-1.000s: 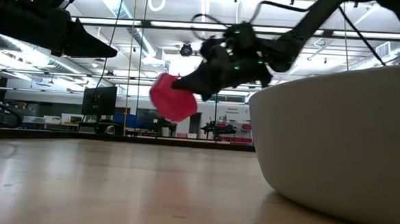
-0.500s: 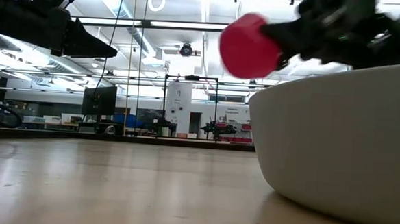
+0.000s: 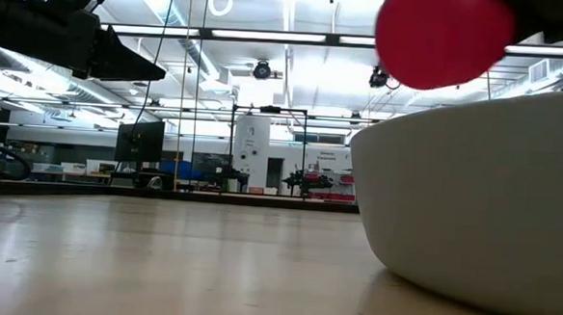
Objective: Nest bowls inside each other
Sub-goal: Stack the red bowl on the light blue bowl
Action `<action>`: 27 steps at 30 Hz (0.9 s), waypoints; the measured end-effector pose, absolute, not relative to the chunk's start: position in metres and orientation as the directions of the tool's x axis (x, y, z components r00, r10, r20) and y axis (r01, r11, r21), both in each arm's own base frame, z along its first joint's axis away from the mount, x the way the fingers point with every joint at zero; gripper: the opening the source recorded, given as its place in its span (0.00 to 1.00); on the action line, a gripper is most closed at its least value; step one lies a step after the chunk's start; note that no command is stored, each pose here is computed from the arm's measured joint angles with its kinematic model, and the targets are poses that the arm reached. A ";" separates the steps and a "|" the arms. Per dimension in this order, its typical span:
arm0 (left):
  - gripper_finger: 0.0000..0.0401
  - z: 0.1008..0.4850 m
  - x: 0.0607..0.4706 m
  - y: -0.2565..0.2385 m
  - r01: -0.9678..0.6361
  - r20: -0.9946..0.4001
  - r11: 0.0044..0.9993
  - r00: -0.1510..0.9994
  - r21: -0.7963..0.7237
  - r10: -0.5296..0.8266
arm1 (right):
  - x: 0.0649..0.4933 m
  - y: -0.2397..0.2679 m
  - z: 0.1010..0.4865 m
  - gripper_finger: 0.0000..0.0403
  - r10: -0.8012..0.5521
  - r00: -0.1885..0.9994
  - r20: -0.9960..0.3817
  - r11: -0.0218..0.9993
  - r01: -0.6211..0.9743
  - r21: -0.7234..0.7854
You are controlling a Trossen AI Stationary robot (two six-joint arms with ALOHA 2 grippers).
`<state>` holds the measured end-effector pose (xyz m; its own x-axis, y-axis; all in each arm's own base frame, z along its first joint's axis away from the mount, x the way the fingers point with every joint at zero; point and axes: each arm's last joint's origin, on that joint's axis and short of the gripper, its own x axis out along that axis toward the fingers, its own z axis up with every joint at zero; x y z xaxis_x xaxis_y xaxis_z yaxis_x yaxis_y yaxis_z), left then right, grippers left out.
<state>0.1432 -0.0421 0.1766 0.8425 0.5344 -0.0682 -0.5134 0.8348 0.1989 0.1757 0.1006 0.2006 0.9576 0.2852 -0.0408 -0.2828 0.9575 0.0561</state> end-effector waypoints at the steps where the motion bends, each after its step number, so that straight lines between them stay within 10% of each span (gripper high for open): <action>1: 0.65 0.177 0.143 -0.042 -0.517 -0.068 0.833 0.840 0.199 0.538 | 0.173 0.105 0.200 0.00 0.279 0.959 -0.046 0.959 -0.276 0.065; 27: 0.65 0.176 0.144 -0.040 -0.524 -0.076 0.838 0.839 0.152 0.539 | 0.231 0.229 0.231 0.00 0.339 0.833 -0.437 0.941 -0.291 0.174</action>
<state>0.1440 -0.0400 0.1755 0.8391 0.5386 -0.0762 -0.5242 0.8380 0.1517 0.2310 0.2293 0.2310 0.8334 0.3388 -0.4366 -0.2913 0.9407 0.1738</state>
